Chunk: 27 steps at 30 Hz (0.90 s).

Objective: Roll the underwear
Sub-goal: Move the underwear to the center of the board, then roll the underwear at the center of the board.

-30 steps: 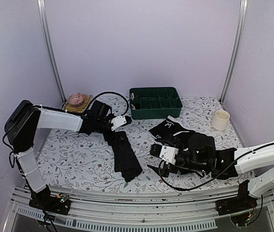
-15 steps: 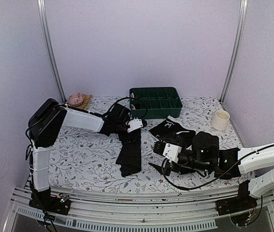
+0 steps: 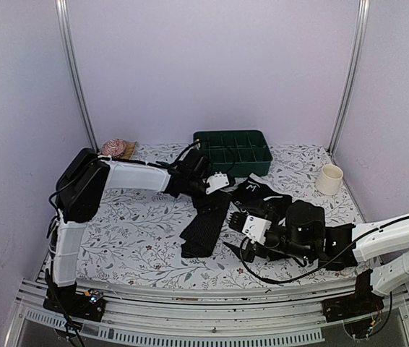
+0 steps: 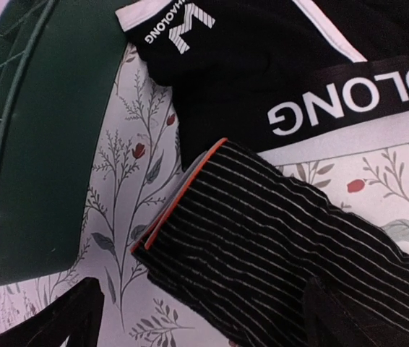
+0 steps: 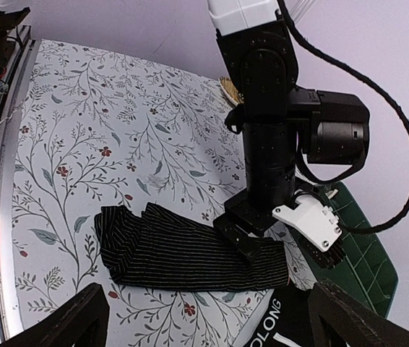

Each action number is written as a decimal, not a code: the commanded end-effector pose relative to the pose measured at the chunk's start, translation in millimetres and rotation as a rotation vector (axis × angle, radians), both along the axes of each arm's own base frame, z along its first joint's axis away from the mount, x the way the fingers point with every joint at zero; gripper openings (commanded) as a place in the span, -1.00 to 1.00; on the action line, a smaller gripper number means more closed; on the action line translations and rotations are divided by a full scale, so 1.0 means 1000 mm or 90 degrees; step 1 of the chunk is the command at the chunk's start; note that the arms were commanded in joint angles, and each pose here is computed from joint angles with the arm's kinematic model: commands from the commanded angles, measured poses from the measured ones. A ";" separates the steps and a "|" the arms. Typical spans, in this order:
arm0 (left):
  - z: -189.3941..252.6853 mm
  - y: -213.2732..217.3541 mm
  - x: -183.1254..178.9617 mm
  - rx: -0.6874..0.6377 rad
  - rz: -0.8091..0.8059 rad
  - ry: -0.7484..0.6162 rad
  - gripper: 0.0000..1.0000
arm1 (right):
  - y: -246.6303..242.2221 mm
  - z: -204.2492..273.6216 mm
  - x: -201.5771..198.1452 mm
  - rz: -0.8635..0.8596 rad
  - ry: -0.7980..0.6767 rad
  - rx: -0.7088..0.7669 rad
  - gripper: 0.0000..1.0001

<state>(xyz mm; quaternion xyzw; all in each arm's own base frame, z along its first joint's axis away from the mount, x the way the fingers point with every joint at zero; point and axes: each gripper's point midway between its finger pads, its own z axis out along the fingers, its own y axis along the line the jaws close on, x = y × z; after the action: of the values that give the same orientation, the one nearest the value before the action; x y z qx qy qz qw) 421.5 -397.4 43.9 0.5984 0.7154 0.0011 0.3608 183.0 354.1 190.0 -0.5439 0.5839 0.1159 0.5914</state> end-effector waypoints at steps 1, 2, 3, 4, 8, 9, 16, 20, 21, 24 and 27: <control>0.069 0.011 -0.001 -0.069 0.000 -0.028 0.97 | -0.002 0.002 0.000 -0.008 -0.010 0.017 0.97; 0.079 0.017 -0.003 -0.076 -0.005 -0.033 0.97 | -0.001 -0.001 -0.002 0.000 -0.006 0.015 0.97; 0.086 0.023 -0.006 -0.083 -0.015 -0.034 0.97 | 0.002 -0.006 -0.003 0.008 -0.002 0.009 0.97; 0.099 0.031 -0.012 -0.097 -0.028 -0.041 0.97 | 0.004 -0.012 -0.004 0.015 0.001 -0.001 0.98; 0.120 0.059 -0.041 -0.165 -0.069 -0.058 0.97 | 0.022 -0.039 0.004 0.012 0.015 -0.058 0.98; 0.130 0.064 -0.050 -0.204 -0.075 -0.065 0.97 | 0.028 -0.046 0.008 0.009 0.023 -0.073 0.98; 0.134 0.084 -0.117 -0.406 -0.114 -0.081 0.97 | 0.067 -0.089 0.022 -0.008 0.076 -0.156 0.94; 0.127 0.100 -0.141 -0.441 -0.124 -0.113 0.97 | 0.083 -0.125 0.019 0.009 0.102 -0.211 0.89; 0.125 0.102 -0.143 -0.444 -0.124 -0.119 0.97 | 0.087 -0.131 0.017 0.014 0.111 -0.221 0.87; 0.118 0.104 -0.146 -0.436 -0.123 -0.109 0.97 | 0.098 -0.145 0.010 0.037 0.133 -0.242 0.81; 0.113 0.104 -0.149 -0.433 -0.128 -0.095 0.97 | 0.101 -0.157 0.007 0.046 0.141 -0.258 0.80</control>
<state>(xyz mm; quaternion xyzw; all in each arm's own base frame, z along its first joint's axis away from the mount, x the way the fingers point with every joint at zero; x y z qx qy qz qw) 274.5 -285.9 127.7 0.5173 0.6229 -0.2110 0.5477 201.2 448.0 47.2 -0.6401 0.6356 0.0654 0.4266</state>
